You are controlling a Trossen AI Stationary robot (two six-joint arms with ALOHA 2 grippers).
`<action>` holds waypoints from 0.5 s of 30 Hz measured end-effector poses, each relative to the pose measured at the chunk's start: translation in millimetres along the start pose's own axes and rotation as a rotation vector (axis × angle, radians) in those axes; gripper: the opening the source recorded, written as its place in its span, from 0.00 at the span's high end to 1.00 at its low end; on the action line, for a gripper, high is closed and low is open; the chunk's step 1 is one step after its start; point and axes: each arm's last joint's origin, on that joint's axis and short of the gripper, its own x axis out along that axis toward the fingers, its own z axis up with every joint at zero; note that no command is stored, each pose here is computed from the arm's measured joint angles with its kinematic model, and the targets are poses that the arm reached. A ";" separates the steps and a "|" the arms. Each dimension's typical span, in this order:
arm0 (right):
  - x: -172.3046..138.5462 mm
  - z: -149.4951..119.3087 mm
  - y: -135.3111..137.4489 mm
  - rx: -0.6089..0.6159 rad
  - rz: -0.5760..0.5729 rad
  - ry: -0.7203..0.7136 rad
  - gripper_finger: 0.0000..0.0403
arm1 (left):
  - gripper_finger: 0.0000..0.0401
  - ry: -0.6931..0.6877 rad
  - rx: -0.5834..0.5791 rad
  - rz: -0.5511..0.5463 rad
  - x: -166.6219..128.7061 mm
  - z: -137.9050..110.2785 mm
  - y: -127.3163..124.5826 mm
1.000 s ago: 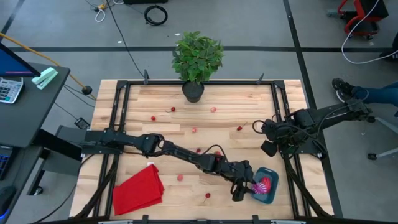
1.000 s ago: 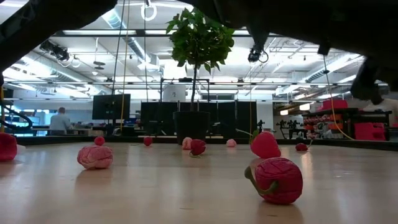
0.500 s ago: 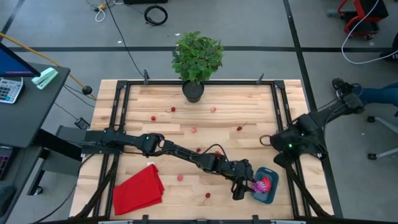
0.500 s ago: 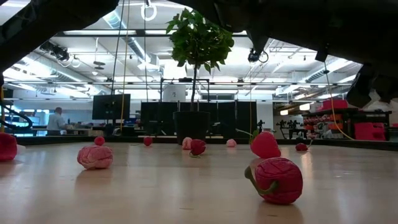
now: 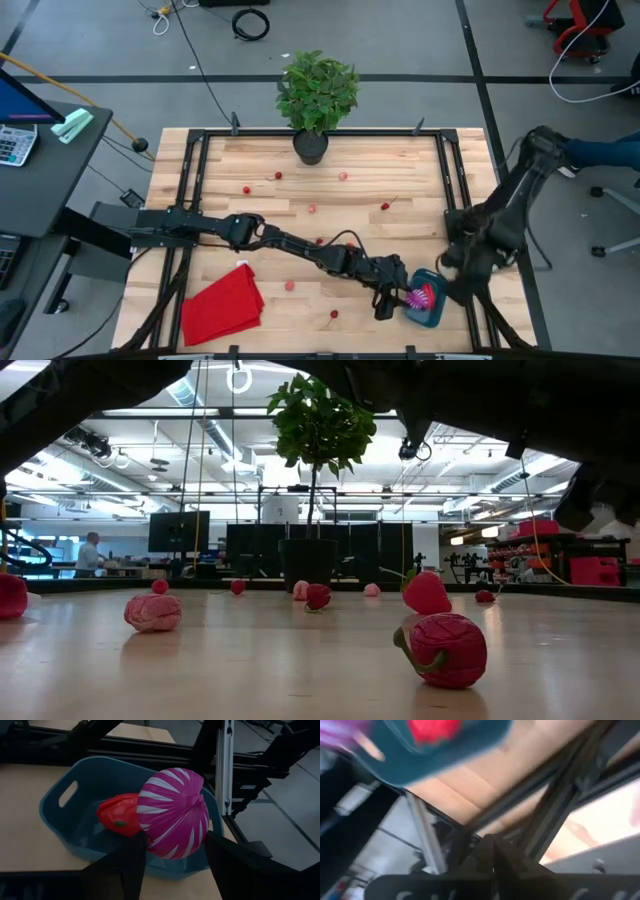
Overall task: Pick and placing Produce into tupperware
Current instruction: Put the onion into the bin
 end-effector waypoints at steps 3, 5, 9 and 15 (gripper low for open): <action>19.7 -7.9 12.7 -0.013 -0.008 0.012 0.99 | 0.50 0.000 0.000 0.000 0.0 0.0 0.0; 32.3 -9.1 21.1 -0.004 -0.011 0.009 0.99 | 0.50 -0.001 0.000 0.000 0.0 0.1 0.0; 60.5 -4.4 32.1 0.012 -0.081 -0.021 0.99 | 0.50 0.000 0.000 -0.001 0.0 0.1 -0.5; 88.1 5.0 46.2 0.011 -0.073 -0.089 0.99 | 0.50 -0.001 -0.006 -0.002 -0.2 0.3 -1.2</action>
